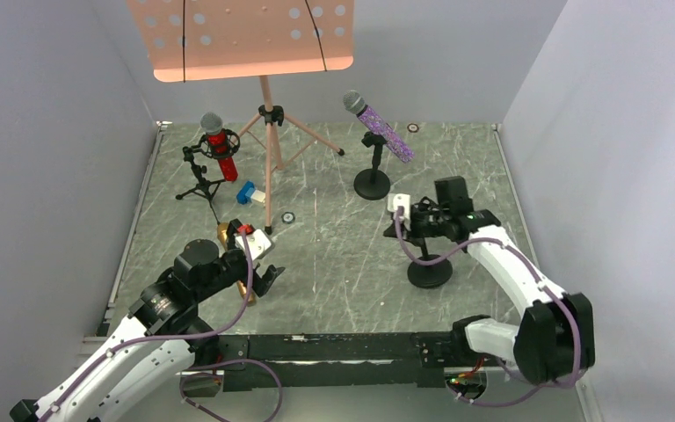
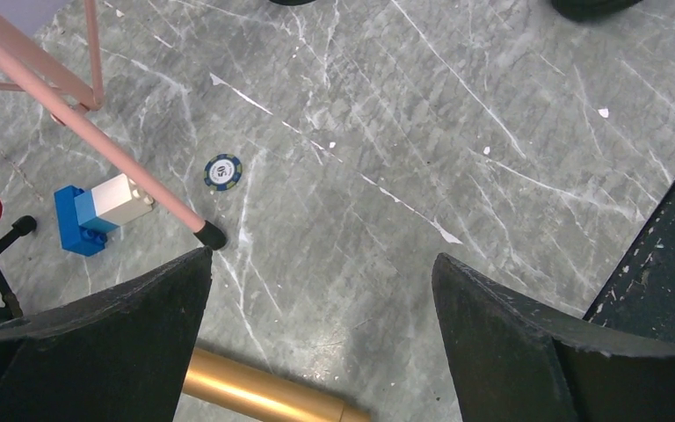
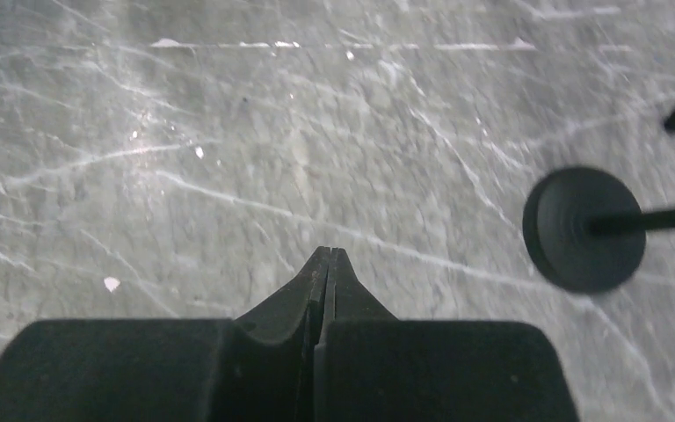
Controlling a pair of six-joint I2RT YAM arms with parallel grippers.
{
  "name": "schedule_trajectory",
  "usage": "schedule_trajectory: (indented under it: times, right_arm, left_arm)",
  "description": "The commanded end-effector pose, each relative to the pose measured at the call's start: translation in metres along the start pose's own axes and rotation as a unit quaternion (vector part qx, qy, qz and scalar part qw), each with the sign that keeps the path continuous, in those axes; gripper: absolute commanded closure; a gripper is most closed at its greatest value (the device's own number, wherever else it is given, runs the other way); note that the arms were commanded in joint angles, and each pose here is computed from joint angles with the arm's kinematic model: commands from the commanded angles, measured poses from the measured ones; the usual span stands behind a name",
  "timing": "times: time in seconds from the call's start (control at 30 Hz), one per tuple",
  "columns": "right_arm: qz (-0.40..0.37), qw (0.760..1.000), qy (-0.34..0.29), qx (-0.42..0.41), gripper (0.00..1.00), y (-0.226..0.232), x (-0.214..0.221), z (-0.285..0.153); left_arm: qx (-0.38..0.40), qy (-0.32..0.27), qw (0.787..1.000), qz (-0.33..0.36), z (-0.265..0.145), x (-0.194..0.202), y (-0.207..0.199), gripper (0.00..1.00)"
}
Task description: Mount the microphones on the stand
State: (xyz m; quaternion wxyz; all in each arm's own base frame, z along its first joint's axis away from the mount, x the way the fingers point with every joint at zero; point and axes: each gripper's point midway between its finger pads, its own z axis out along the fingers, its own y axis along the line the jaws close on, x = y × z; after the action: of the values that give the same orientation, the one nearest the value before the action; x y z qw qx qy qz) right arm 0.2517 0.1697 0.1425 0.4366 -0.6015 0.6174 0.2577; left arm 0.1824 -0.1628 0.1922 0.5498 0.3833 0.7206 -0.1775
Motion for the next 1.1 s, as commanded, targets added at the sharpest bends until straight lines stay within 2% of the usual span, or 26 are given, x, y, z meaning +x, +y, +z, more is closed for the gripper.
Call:
schedule_trajectory:
  times: [0.0, 0.17, 0.33, 0.7, 0.83, 0.97, 1.07]
  right_arm:
    - [-0.037, 0.999, -0.009, -0.012, 1.00, -0.016, -0.036, 0.028]
    - [-0.064, 0.995, -0.021, -0.069, 0.99, -0.010, -0.065, 0.061]
    - [-0.078, 0.993, -0.044, -0.079, 0.99, -0.017, -0.097, 0.071]
    - [-0.056, 0.996, -0.028, -0.064, 0.97, -0.005, -0.081, 0.063]
    - [-0.040, 0.998, -0.022, -0.051, 0.92, -0.009, -0.087, 0.047]
    - [0.012, 0.998, -0.053, -0.019, 0.75, -0.026, -0.093, 0.014]
    - [0.062, 0.993, -0.102, 0.018, 0.48, -0.043, -0.095, -0.023]
  left_arm:
    - [-0.026, -0.026, 0.999, 0.003, -0.004, -0.018, 0.011, 0.01]
    - [-0.034, -0.018, 0.999, 0.004, -0.003, -0.014, 0.015, 0.01]
    - [-0.040, -0.014, 0.999, 0.004, -0.002, -0.013, 0.017, 0.01]
    - [-0.028, -0.014, 1.000, 0.006, -0.001, -0.013, 0.013, 0.01]
    - [0.013, -0.031, 0.999, 0.005, 0.002, -0.017, -0.002, 0.01]
    - [0.118, -0.111, 0.986, -0.036, 0.012, -0.044, -0.040, 0.01]
    - [0.178, -0.147, 0.968, -0.099, 0.025, -0.063, -0.067, 0.01]
